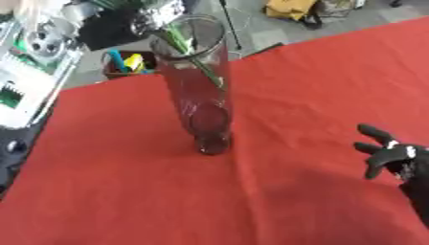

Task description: Arrange flowers into the vase.

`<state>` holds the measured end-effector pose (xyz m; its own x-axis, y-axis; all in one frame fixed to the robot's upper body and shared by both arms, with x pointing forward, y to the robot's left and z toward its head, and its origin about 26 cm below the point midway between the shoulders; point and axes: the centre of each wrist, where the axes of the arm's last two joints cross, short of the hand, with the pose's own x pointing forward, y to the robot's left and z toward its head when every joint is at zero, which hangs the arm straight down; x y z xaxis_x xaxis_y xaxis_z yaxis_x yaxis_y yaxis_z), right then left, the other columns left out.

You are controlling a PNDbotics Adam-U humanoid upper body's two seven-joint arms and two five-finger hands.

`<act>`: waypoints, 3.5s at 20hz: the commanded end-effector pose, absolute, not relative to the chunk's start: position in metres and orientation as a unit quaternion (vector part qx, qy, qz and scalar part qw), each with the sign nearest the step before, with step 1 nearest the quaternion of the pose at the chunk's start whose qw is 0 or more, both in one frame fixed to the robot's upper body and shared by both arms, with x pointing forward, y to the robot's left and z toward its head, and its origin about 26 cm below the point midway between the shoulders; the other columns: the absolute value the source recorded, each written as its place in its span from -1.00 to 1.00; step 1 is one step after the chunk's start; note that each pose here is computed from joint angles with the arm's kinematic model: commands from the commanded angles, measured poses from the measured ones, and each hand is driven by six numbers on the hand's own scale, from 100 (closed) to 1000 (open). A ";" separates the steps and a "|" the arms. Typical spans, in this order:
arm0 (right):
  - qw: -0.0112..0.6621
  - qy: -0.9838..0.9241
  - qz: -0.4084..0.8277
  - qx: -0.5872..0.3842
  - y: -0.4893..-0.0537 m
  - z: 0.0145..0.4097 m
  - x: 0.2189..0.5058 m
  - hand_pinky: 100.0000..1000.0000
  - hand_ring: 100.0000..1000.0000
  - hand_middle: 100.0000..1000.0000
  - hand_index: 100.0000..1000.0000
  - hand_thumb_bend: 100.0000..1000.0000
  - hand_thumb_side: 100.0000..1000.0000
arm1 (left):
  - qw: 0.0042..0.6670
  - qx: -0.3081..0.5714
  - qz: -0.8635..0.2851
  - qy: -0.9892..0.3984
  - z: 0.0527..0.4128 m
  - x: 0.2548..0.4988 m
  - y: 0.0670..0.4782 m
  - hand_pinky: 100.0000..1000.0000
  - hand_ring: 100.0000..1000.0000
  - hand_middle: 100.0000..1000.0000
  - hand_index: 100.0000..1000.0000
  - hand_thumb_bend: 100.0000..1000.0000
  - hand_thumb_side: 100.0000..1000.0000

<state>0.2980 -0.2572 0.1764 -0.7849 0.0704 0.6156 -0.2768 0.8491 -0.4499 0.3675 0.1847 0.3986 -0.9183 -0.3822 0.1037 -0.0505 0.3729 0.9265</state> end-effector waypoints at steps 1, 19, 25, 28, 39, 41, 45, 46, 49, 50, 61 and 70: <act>0.311 -0.908 0.275 0.054 -0.257 0.183 0.295 0.82 1.00 -0.18 0.26 -1.00 0.79 | 0.130 0.146 -0.540 -0.819 0.416 0.358 0.194 0.80 1.00 1.00 1.00 -1.00 1.00; 0.316 -0.905 0.279 0.056 -0.258 0.181 0.295 0.83 1.00 -0.18 0.26 -1.00 0.79 | 0.113 0.148 -0.631 -0.753 0.412 0.362 0.204 0.94 1.00 1.00 1.00 -1.00 1.00; 0.318 -0.904 0.281 0.057 -0.257 0.181 0.295 0.83 1.00 -0.19 0.26 -1.00 0.79 | 0.112 0.159 -0.627 -0.754 0.414 0.360 0.208 0.99 1.00 1.00 1.00 -1.00 1.00; 0.318 -0.904 0.281 0.057 -0.257 0.181 0.295 0.83 1.00 -0.19 0.26 -1.00 0.79 | 0.113 0.171 -0.622 -0.755 0.414 0.361 0.209 0.98 1.00 1.00 1.00 -1.00 1.00; 0.318 -0.902 0.285 0.060 -0.256 0.181 0.295 0.83 1.00 -0.20 0.26 -1.00 0.78 | 0.139 0.189 -0.613 -0.754 0.410 0.367 0.213 0.96 1.00 1.00 1.00 -1.00 1.00; 0.318 -0.902 0.286 0.060 -0.256 0.181 0.295 0.83 1.00 -0.20 0.26 -1.00 0.78 | 0.153 0.187 -0.613 -0.752 0.409 0.371 0.215 0.95 1.00 1.00 1.00 -1.00 1.00; 0.322 -0.901 0.286 0.058 -0.256 0.180 0.294 0.84 1.00 -0.20 0.25 -1.00 0.77 | 0.176 0.148 -0.614 -0.755 0.408 0.378 0.217 0.93 1.00 1.00 1.00 -1.00 1.00; 0.322 -0.900 0.287 0.057 -0.256 0.180 0.294 0.84 1.00 -0.20 0.25 -1.00 0.77 | 0.181 0.139 -0.613 -0.756 0.409 0.378 0.218 0.93 1.00 1.00 1.00 -1.00 1.00; 0.323 -0.899 0.289 0.058 -0.255 0.180 0.295 0.84 1.00 -0.20 0.25 -1.00 0.77 | 0.187 0.129 -0.611 -0.758 0.412 0.376 0.221 0.94 1.00 1.00 1.00 -1.00 1.00; 0.324 -0.899 0.289 0.057 -0.255 0.180 0.295 0.84 1.00 -0.21 0.25 -1.00 0.77 | 0.189 0.127 -0.611 -0.758 0.413 0.376 0.222 0.95 1.00 1.00 1.00 -1.00 1.00; 0.328 -0.897 0.292 0.055 -0.256 0.179 0.294 0.84 1.00 -0.21 0.25 -1.00 0.77 | 0.199 0.159 -0.649 -0.717 0.420 0.373 0.233 0.97 1.00 1.00 1.00 -1.00 1.00; 0.330 -0.896 0.294 0.055 -0.256 0.179 0.294 0.85 1.00 -0.21 0.25 -1.00 0.78 | 0.200 0.177 -0.664 -0.699 0.418 0.373 0.238 1.00 1.00 1.00 1.00 -0.80 1.00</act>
